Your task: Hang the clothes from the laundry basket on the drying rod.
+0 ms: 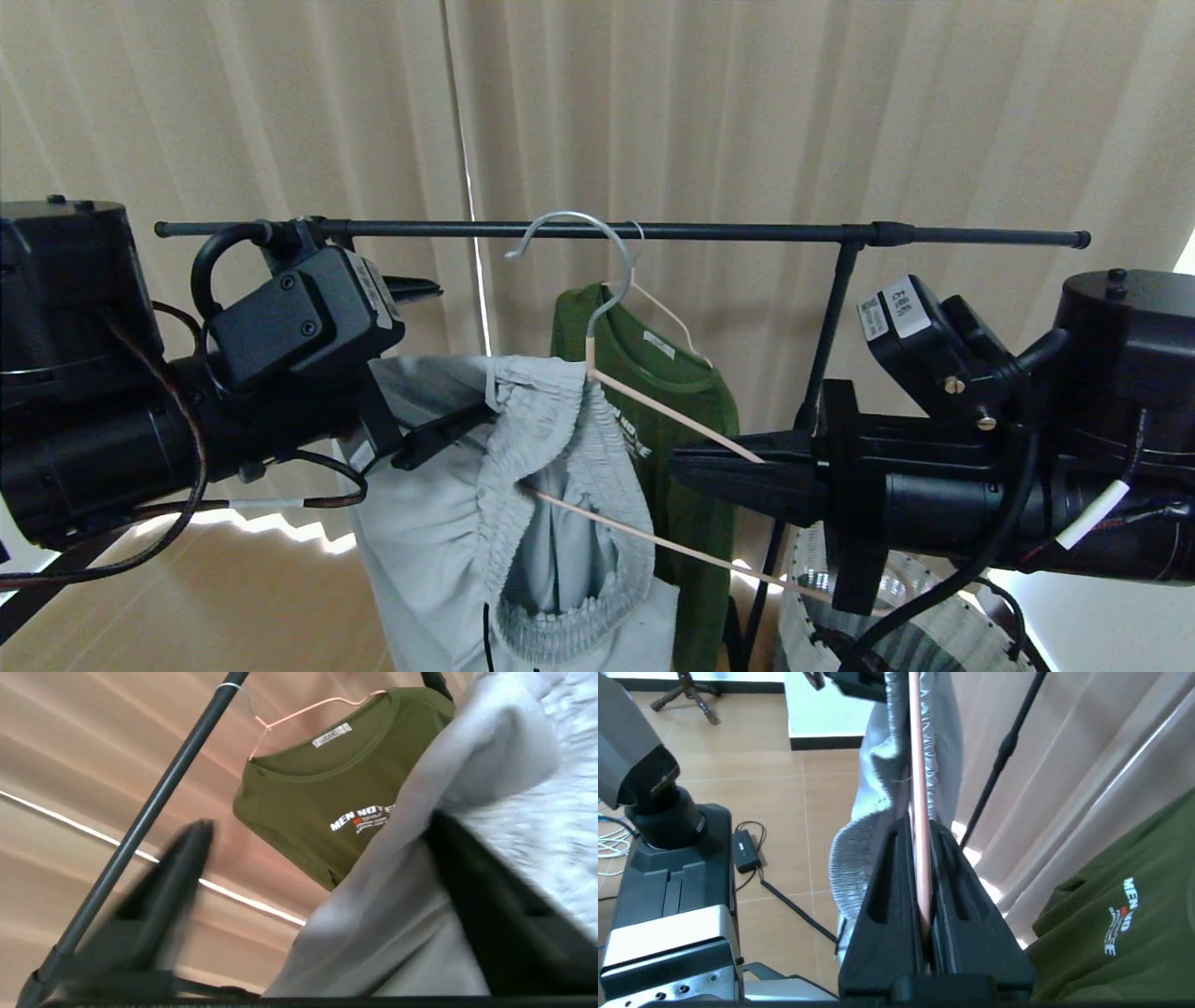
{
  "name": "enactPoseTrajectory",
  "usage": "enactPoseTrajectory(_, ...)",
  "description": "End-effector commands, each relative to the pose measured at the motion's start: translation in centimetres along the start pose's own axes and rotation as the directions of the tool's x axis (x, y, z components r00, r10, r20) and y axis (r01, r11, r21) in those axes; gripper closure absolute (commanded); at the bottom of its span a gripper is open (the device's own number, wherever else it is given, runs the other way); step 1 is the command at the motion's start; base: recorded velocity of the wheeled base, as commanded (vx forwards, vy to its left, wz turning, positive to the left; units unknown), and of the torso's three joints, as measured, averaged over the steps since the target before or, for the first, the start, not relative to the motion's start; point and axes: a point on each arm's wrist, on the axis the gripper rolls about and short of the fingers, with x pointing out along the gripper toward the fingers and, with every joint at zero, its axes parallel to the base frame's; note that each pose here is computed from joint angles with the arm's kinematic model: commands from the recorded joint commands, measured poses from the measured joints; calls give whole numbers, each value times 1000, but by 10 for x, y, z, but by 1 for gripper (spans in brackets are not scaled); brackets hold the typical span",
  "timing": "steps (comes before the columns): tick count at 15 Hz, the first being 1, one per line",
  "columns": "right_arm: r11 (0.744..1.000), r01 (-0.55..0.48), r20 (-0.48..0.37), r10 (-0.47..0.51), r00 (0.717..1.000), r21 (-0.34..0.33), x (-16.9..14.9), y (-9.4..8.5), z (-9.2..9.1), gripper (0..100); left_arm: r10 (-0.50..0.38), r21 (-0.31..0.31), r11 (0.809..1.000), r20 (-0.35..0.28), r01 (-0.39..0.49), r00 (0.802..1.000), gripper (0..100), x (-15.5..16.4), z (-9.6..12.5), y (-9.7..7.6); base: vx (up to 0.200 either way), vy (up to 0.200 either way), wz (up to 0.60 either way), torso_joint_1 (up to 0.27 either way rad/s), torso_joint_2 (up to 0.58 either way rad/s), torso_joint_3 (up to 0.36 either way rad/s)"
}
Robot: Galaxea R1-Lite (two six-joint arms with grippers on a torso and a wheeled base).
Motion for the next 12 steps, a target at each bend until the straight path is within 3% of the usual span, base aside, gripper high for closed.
enactPoseTrajectory(1,1000,-2,2,2,1000,-3,0,0,1,100,-2,0,1000,-1,2,1000,100,0,0,0,0,0,0,0,0,0)
enactPoseTrajectory(11,1000,-8,7,8,1000,-5,-2,1,1,100,-20,-8,1000,14,20,1000,100,0,-3,0,0,0,0,0,0,0)
enactPoseTrajectory(12,1000,-8,4,8,1000,-3,-2,1,0,0,-20,-8,1000,14,20,1000,100,0,-3,0,0,0,0,0,0,0)
